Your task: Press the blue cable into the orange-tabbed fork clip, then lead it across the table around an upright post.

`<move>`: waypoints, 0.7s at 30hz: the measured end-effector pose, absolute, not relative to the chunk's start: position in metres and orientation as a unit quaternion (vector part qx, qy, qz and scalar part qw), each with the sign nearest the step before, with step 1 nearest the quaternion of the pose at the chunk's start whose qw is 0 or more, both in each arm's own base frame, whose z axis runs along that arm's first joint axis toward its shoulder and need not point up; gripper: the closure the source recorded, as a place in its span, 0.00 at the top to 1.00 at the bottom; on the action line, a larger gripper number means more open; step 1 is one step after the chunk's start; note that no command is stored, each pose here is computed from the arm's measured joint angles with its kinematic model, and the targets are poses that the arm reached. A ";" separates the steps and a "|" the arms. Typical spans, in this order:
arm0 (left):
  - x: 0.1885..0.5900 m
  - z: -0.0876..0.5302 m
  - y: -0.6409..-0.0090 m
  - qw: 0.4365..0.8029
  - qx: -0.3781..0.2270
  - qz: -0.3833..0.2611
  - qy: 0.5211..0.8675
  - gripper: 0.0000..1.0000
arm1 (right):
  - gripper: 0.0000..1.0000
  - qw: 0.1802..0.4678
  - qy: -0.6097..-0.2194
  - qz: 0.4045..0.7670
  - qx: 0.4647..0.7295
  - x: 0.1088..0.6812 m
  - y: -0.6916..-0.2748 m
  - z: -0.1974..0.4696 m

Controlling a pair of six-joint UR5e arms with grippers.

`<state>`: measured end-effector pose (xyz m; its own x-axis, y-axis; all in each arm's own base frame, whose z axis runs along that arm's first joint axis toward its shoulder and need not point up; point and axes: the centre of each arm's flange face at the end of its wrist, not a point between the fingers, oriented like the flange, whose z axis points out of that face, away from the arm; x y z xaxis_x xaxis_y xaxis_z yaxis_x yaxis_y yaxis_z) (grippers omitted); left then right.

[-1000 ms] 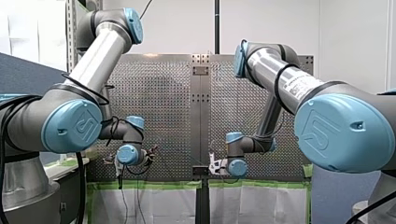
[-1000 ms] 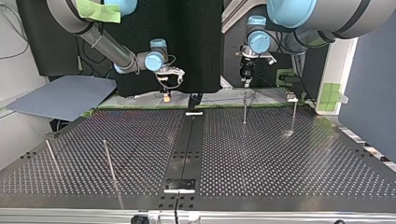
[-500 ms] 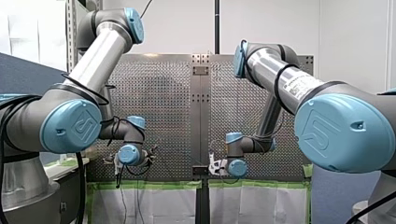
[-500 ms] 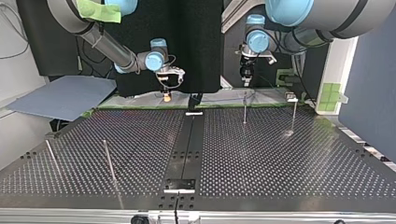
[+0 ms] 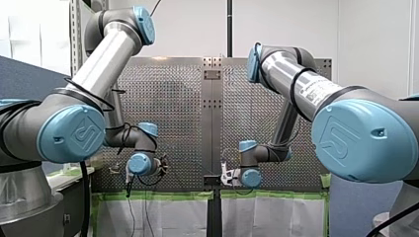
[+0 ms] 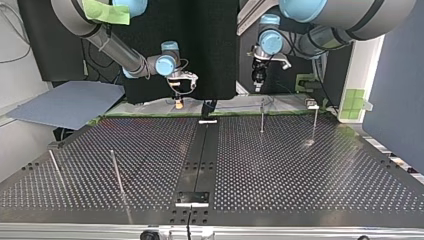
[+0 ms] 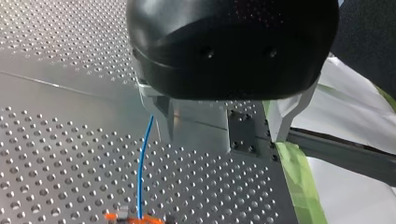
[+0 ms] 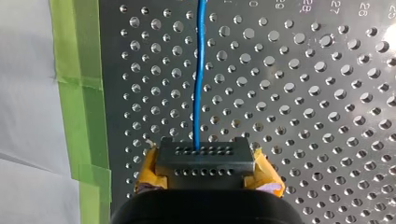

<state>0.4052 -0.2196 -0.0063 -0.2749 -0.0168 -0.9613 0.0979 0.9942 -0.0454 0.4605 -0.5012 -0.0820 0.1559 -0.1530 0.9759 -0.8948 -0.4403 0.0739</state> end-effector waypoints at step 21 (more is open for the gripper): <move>0.455 0.023 -0.266 0.637 0.024 -0.054 0.769 0.99 | 0.00 0.351 -0.389 0.512 0.681 0.461 -0.497 -0.099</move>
